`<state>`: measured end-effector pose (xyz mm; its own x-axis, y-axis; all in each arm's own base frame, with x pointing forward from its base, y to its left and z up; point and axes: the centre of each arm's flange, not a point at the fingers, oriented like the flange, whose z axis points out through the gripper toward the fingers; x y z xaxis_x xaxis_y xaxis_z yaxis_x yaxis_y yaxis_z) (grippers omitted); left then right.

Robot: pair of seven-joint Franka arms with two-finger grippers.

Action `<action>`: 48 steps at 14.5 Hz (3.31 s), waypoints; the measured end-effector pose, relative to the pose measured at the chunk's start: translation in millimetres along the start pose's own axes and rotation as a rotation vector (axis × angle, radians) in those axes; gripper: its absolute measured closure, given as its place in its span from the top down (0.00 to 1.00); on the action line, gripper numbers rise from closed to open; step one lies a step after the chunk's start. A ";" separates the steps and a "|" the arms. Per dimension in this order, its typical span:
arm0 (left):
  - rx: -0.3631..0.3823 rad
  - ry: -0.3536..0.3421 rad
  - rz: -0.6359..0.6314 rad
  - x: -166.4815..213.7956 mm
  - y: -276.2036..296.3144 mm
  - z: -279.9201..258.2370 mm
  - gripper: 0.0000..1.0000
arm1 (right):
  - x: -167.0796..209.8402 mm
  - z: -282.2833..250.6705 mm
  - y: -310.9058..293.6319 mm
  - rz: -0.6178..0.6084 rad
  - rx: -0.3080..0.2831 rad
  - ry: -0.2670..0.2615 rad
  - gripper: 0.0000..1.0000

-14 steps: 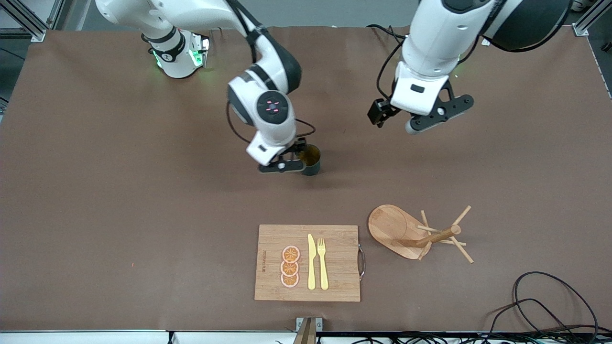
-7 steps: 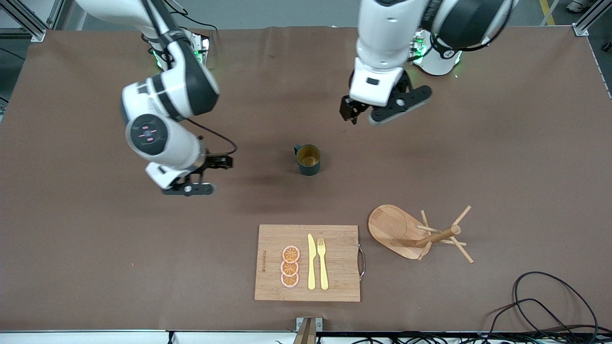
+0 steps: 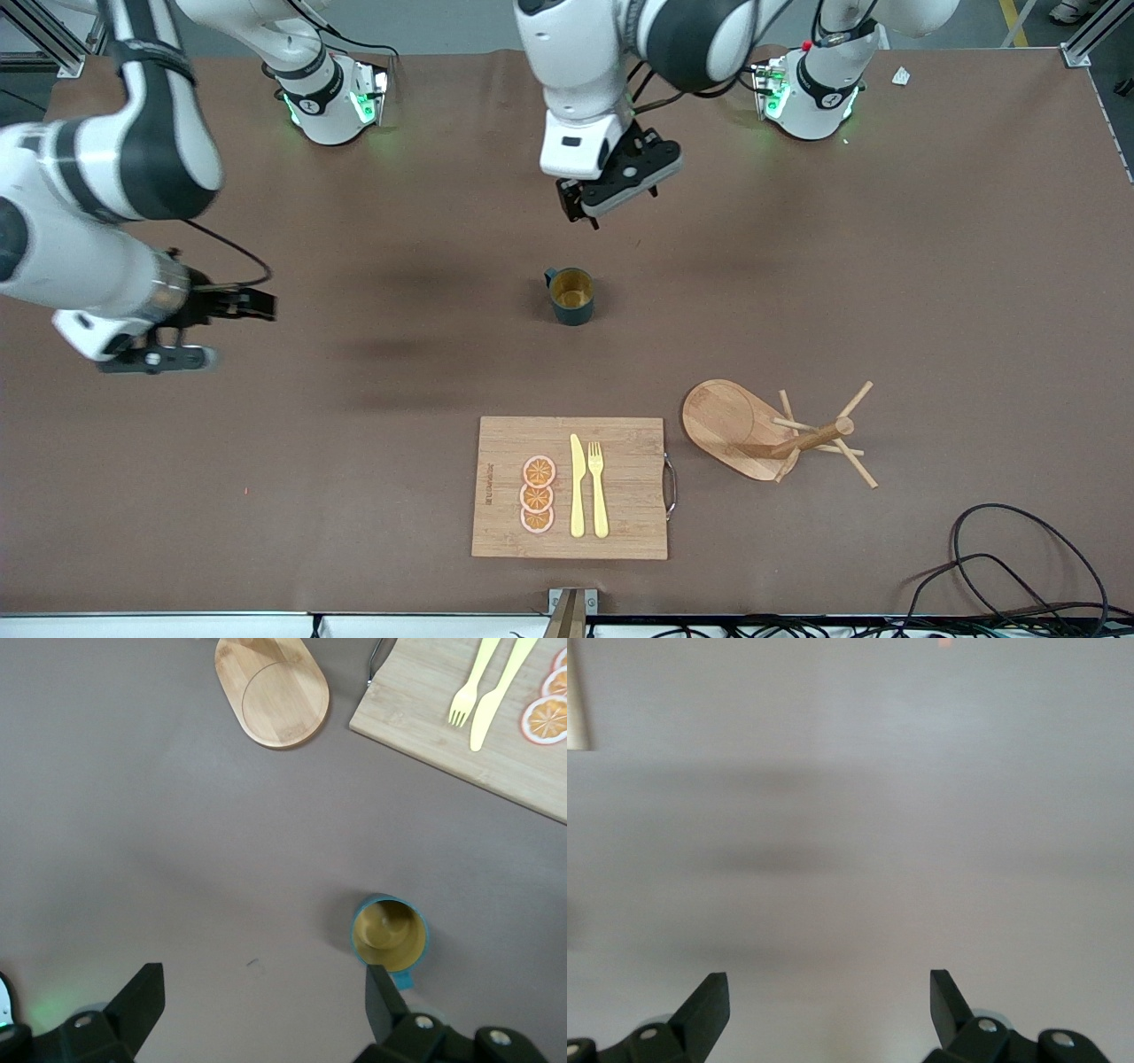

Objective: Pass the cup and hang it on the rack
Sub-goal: 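Lower the left gripper onto the mug and grasp its handle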

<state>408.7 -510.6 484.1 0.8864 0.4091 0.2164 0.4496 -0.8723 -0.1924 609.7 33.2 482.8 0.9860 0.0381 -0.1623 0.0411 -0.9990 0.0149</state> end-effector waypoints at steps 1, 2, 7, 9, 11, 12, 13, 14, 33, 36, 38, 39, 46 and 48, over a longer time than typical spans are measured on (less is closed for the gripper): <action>0.006 0.028 -0.013 -14.5 11.1 10.1 1.00 | -3.3 -10.1 18.8 0.008 -0.002 0.001 1.00; -0.004 0.062 -0.027 -30.4 25.5 21.1 1.00 | -5.6 -19.6 34.6 0.019 0.001 0.005 1.00; 0.004 0.261 -0.090 -126.9 97.1 115.6 1.00 | -14.1 -43.2 73.5 0.063 0.011 -0.002 1.00; 0.017 0.323 -0.104 -158.4 110.4 153.1 1.00 | -14.8 -49.5 74.0 0.064 0.011 0.005 1.00; 0.017 0.377 -0.102 -184.3 117.1 176.4 1.00 | -15.1 -54.3 73.8 0.064 0.011 0.011 1.00; 0.012 0.400 -0.104 -194.0 119.0 183.2 1.00 | -15.2 -55.5 73.5 0.064 0.011 0.012 1.00; 0.006 0.418 -0.112 -200.9 120.7 188.6 1.00 | -15.4 -56.0 73.7 0.064 0.012 0.012 1.00; -0.002 0.435 -0.118 -206.7 122.2 194.1 1.00 | -15.6 -57.5 74.1 0.065 0.012 0.013 1.00; -0.037 0.506 -0.138 -213.7 138.0 273.7 0.54 | -75.6 -117.0 79.6 0.079 0.026 -0.008 1.00; -0.047 0.501 -0.143 -214.6 139.0 273.3 0.27 | -87.5 -123.7 77.4 0.076 0.027 0.003 1.00; -0.048 0.500 -0.142 -214.9 139.2 273.9 0.21 | -92.7 -129.3 75.9 0.073 0.027 0.014 1.00; -0.048 0.500 -0.142 -214.9 139.2 274.1 0.21 | -95.3 -131.6 75.7 0.073 0.027 0.018 1.00; -0.071 0.440 -0.212 -177.5 145.7 238.9 0.21 | -123.3 -137.2 74.6 0.074 0.032 0.027 1.00; -0.071 0.347 -0.265 -144.0 143.2 208.1 0.21 | -126.2 -139.8 74.1 0.073 0.033 0.035 1.00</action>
<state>368.3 -638.6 226.2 0.6469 0.5173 0.5603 0.6368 -0.7707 -0.0238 510.9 -42.6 642.3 0.9913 -0.0346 -0.1274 -0.0358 -0.9993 -0.0074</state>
